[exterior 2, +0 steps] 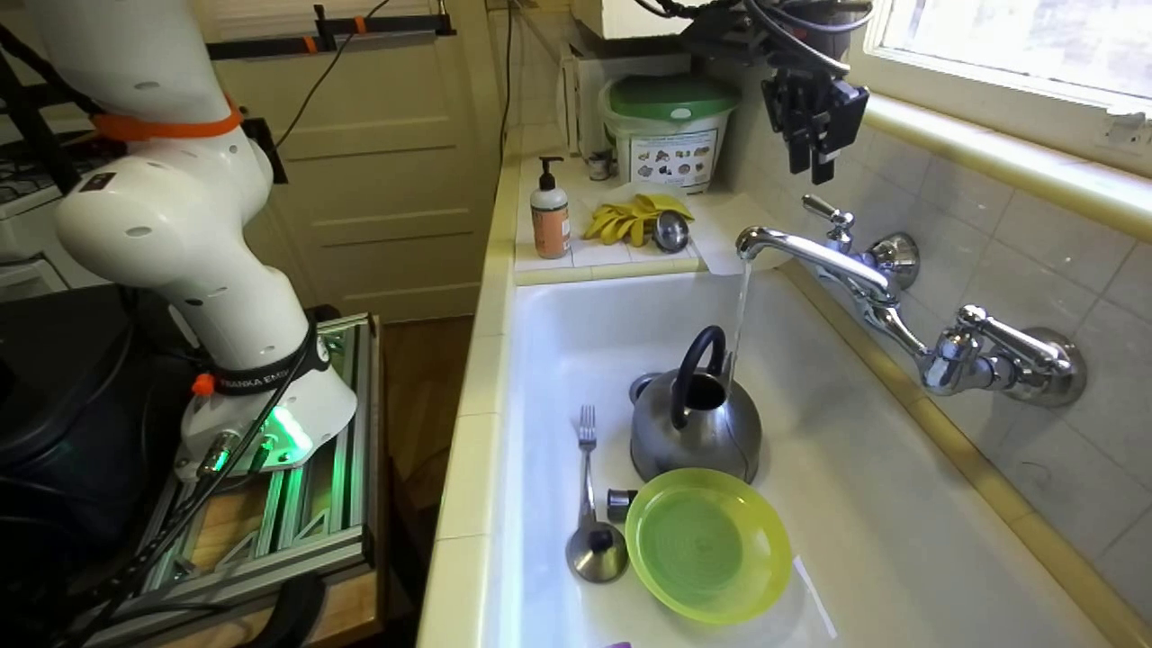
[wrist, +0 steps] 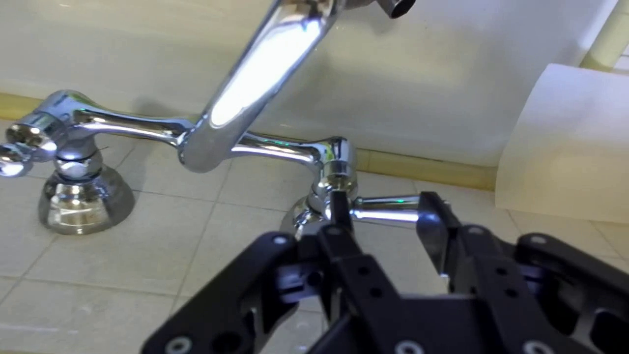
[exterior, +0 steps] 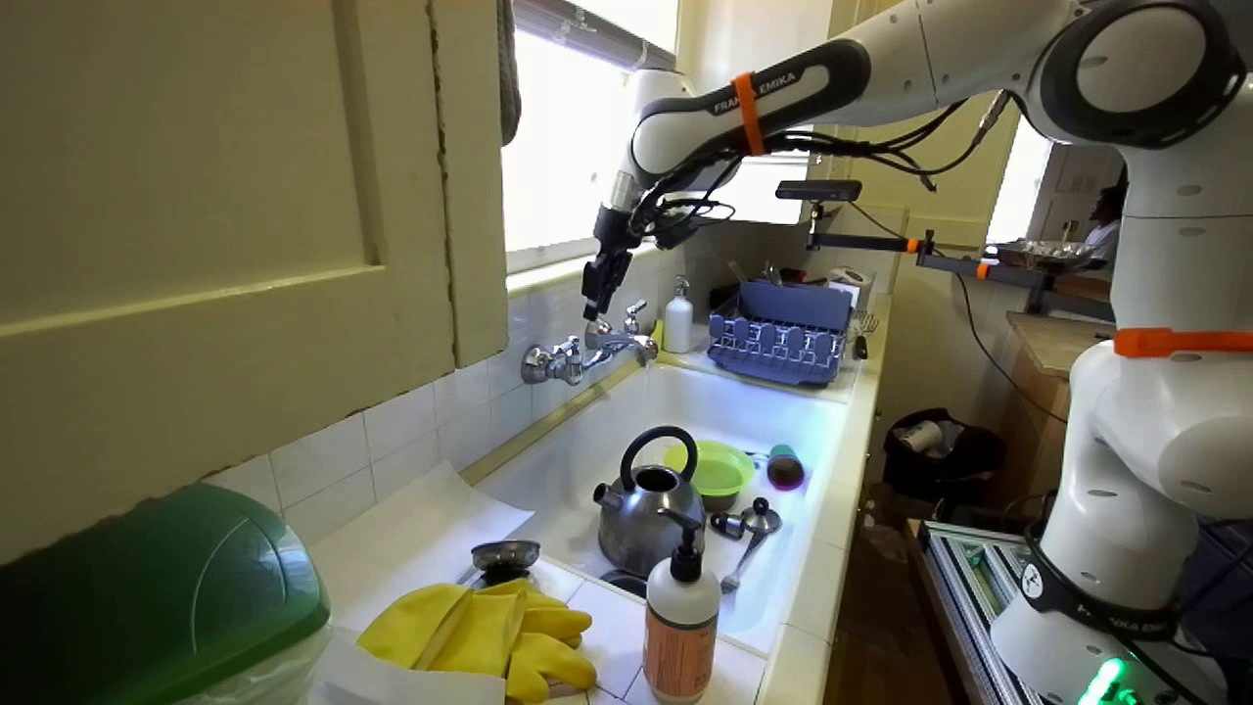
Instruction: Open the tap, then close it
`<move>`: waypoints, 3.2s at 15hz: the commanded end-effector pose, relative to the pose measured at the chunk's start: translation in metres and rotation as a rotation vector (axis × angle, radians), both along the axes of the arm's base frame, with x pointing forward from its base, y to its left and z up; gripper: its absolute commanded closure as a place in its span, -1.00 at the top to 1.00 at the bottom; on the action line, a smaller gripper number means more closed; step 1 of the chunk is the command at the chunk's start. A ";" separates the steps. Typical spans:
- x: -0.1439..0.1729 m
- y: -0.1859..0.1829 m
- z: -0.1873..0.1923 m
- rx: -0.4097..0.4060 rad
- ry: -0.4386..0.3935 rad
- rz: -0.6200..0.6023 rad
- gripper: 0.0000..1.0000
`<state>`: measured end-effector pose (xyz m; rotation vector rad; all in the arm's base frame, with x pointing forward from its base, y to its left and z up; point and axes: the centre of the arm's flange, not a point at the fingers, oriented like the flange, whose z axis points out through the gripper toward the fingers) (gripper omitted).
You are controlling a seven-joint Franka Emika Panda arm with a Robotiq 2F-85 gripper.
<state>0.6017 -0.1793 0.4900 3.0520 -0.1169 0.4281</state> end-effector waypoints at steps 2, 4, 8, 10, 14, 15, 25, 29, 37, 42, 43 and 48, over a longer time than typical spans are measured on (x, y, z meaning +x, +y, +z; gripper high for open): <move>0.019 0.011 -0.029 0.019 -0.015 0.116 -0.92; 0.023 0.014 -0.040 0.025 -0.006 0.143 -1.00; 0.028 0.015 -0.055 0.040 -0.002 0.163 -1.00; 0.030 0.015 -0.060 0.035 -0.006 0.172 -1.00; 0.036 0.013 -0.061 0.008 -0.047 0.181 -1.00; 0.036 0.013 -0.060 0.005 -0.053 0.178 -1.00; 0.048 0.001 -0.055 0.047 -0.178 0.019 -1.00; 0.047 0.001 -0.055 0.025 -0.207 0.004 -1.00; -0.011 0.029 -0.042 0.034 0.083 0.140 -1.00; -0.070 0.042 -0.006 0.038 0.145 0.091 -0.46; -0.084 0.044 0.003 0.042 0.149 0.070 -0.32; -0.135 0.044 0.038 0.048 0.163 -0.004 0.43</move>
